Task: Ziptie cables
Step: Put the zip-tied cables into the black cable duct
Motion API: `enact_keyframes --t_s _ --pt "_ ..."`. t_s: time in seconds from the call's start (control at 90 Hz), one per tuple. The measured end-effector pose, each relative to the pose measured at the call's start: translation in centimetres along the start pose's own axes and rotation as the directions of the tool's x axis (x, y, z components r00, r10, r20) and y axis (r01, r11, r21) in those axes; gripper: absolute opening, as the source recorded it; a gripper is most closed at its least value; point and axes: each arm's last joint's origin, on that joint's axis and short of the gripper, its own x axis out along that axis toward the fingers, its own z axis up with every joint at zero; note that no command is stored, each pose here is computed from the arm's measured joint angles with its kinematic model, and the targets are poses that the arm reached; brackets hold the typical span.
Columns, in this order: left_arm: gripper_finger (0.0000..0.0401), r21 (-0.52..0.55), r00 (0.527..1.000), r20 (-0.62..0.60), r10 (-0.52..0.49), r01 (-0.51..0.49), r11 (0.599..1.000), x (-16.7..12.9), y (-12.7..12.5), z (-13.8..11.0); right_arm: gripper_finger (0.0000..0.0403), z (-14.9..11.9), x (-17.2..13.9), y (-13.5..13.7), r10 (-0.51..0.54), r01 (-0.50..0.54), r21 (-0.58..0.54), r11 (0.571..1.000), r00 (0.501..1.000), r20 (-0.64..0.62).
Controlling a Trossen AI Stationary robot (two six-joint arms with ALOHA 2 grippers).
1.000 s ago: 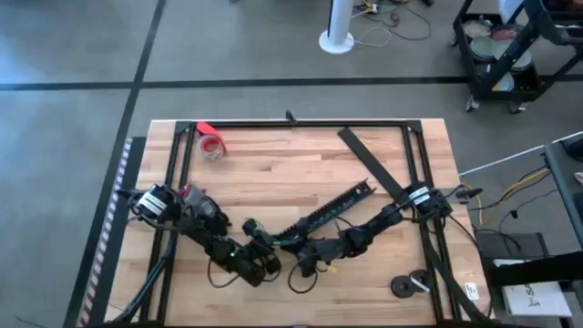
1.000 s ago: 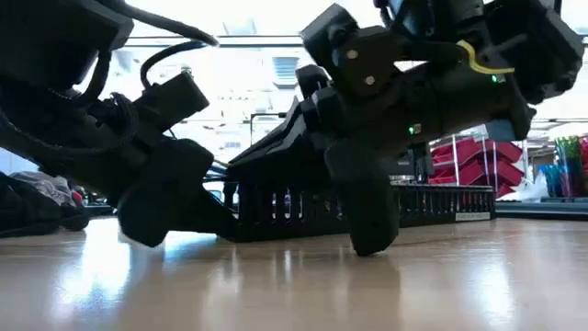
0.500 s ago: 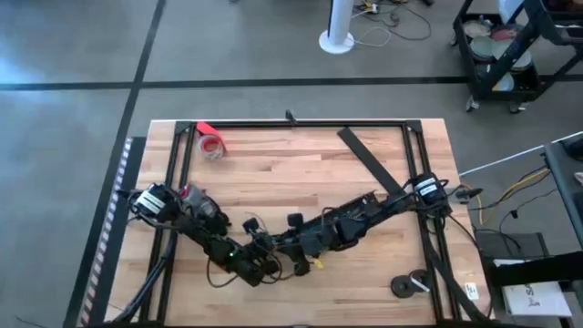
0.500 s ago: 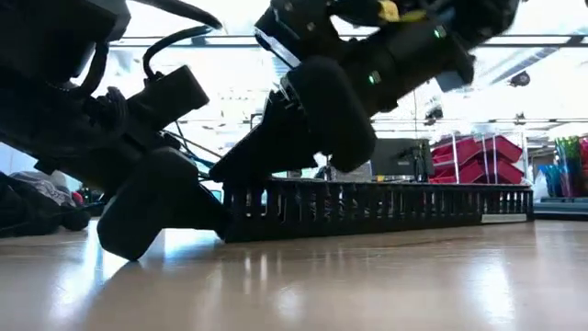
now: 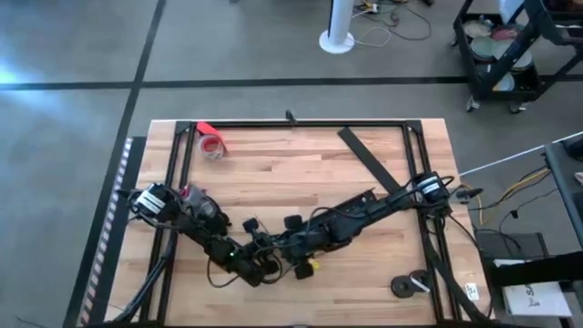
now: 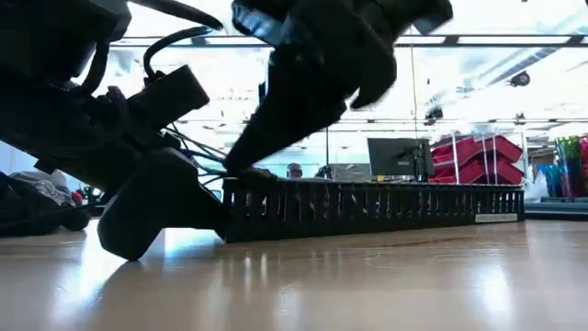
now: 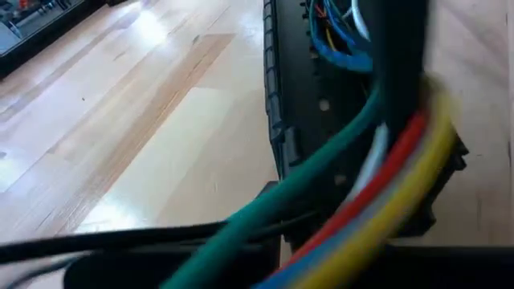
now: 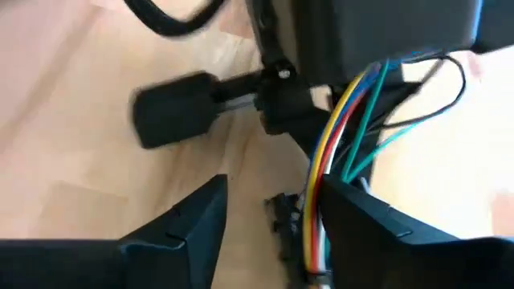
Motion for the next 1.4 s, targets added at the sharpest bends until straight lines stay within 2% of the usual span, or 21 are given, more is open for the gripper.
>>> enact_keyframes --t_s 0.178,0.589,0.822,1.089,1.222,1.4 --pt "0.0000 0.002 1.000 0.000 0.001 -0.001 1.000 0.0 0.0 0.0 0.0203 0.3 -0.4 -0.9 0.106 -0.102 0.079 0.992 0.993 -0.060" --pt "0.0000 0.004 1.000 -0.001 0.001 -0.001 1.000 0.0 0.0 -0.1 0.0224 1.5 -2.0 -1.4 0.109 -0.107 0.025 0.994 0.976 -0.188" --pt "0.0000 0.005 1.000 -0.001 0.002 -0.002 1.000 0.0 0.0 -0.1 0.0213 2.4 -3.0 -1.6 0.090 -0.087 0.022 0.996 0.986 -0.143" --pt "0.0000 0.006 1.000 -0.001 0.002 -0.002 1.000 0.0 0.0 -0.1 0.0209 0.8 0.4 -1.0 0.094 -0.087 0.087 0.992 0.992 -0.080" --pt "0.0000 0.009 1.000 0.000 0.002 -0.002 1.000 0.0 0.0 -0.1 0.0226 -0.5 2.1 -0.8 0.093 -0.080 0.119 0.990 0.989 -0.112" --pt "0.0000 0.033 1.000 -0.010 -0.012 0.012 0.999 -0.1 0.1 0.1 0.0258 -0.9 2.8 -0.7 0.094 -0.080 0.119 0.990 0.989 -0.114"
